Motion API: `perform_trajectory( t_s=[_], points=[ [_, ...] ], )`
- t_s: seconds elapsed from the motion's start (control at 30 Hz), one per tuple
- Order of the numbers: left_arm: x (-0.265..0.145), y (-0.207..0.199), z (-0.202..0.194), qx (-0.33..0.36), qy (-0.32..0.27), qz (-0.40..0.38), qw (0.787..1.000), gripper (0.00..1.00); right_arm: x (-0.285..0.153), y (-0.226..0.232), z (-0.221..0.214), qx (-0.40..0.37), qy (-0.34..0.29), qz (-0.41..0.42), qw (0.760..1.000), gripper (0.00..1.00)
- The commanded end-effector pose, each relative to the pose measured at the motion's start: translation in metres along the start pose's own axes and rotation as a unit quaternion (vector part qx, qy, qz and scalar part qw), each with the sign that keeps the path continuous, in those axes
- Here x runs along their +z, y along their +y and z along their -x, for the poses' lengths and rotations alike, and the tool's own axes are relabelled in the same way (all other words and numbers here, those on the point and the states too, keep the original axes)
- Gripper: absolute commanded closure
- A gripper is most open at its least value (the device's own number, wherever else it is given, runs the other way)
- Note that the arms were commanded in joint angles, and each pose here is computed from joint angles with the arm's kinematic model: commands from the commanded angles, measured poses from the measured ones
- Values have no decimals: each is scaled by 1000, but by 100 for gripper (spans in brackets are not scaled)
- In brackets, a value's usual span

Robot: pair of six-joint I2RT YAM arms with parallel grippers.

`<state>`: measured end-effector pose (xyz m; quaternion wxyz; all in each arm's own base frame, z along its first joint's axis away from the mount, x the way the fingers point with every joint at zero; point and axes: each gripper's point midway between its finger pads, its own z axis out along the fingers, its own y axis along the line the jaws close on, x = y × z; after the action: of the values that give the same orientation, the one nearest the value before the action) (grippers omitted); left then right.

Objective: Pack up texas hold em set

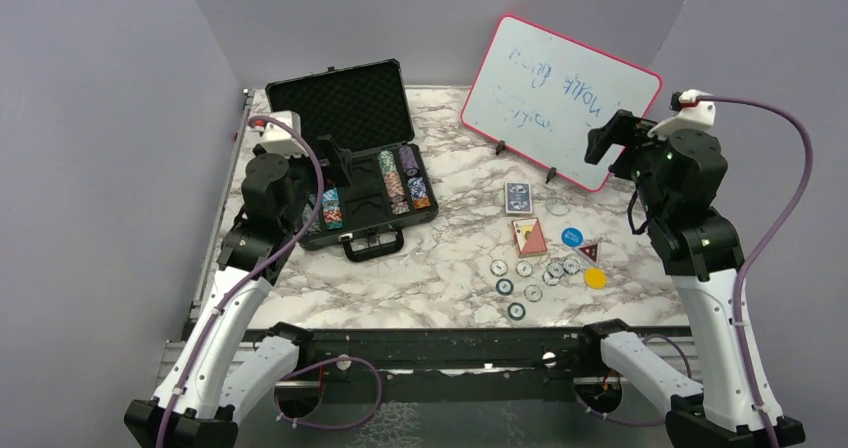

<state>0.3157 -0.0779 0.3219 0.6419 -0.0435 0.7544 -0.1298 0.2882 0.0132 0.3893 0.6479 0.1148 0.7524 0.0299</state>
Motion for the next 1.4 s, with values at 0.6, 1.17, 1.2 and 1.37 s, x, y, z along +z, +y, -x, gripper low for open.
perform_trajectory(
  t_s=[0.6,1.17,1.2,1.37],
  points=[
    [-31,-89,-120,-103,135,-243,955,1,41,83,-259,27,396,36,917,5],
    [18,-102,-109,-95,143,-221,960,1,129,53,-331,-93,404,-84,906,0],
    [21,-103,-108,-90,143,-223,960,1,132,52,-335,-87,408,-82,905,0],
    [33,-104,-113,-84,148,-221,960,1,143,47,-349,-89,415,-69,903,1]
  ],
)
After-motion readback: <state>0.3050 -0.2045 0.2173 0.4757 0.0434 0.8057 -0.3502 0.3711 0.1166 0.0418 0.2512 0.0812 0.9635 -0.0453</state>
